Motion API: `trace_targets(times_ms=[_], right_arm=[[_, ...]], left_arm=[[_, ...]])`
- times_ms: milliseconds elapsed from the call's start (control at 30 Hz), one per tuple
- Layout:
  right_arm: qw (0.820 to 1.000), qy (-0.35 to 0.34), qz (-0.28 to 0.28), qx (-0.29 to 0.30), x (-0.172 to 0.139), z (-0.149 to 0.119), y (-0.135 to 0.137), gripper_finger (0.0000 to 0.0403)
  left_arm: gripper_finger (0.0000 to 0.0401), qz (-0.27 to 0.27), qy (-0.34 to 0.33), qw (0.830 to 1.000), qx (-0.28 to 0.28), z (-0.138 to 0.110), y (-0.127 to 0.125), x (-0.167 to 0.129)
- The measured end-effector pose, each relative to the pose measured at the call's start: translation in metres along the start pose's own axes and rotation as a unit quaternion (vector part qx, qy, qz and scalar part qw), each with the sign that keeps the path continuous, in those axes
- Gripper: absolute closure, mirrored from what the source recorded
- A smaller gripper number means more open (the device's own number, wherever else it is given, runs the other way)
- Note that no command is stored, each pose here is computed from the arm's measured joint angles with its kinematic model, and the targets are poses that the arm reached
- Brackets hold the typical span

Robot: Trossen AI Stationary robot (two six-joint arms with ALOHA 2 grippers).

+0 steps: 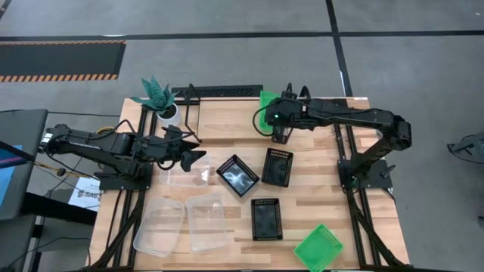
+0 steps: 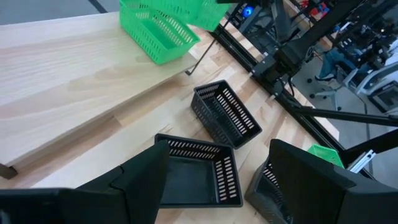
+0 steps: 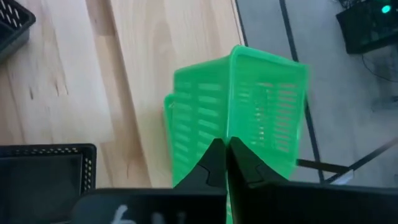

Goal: Stack baskets on shelf by color
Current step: Stack the top green bin on top of the green bin on the shelf

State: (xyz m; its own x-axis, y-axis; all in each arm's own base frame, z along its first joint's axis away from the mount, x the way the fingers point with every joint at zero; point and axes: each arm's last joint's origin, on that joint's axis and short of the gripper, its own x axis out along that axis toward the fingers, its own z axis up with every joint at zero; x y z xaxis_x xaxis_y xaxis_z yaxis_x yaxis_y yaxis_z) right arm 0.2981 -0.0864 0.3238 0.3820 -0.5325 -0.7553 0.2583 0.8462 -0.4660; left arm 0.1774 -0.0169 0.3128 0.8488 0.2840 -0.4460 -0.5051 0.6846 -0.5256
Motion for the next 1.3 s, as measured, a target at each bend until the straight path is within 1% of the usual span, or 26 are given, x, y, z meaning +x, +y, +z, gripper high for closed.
trace_targets(times_ms=[167, 300, 467, 733, 1133, 1300], right_arm=[[1.0, 0.005, -0.006, 0.007, 0.005, -0.003, -0.006, 0.0395], [1.0, 0.003, -0.011, 0.003, 0.006, -0.003, -0.009, 0.0395], [1.0, -0.006, -0.016, -0.015, 0.007, -0.001, -0.012, 0.0393], [1.0, -0.005, -0.023, -0.015, 0.01, -0.002, -0.019, 0.0392], [1.0, -0.003, -0.024, -0.018, 0.012, -0.003, -0.02, 0.0389], [0.999, 0.019, -0.017, -0.034, 0.021, -0.012, -0.013, 0.0388]], left_arm=[[0.0136, 0.0, 0.0, 1.0, 0.0, 0.0, 0.0, 0.0], [0.0136, 0.0, 0.0, 1.0, -0.001, 0.0, 0.0, 0.0], [0.0136, 0.001, -0.001, 1.0, 0.001, 0.0, 0.0, 0.0], [0.0136, 0.002, -0.002, 1.0, 0.001, 0.0, 0.0, 0.0], [0.0136, 0.001, -0.001, 1.0, 0.002, 0.0, 0.0, 0.0], [0.0136, 0.001, -0.001, 1.0, 0.003, 0.0, 0.0, 0.0]])
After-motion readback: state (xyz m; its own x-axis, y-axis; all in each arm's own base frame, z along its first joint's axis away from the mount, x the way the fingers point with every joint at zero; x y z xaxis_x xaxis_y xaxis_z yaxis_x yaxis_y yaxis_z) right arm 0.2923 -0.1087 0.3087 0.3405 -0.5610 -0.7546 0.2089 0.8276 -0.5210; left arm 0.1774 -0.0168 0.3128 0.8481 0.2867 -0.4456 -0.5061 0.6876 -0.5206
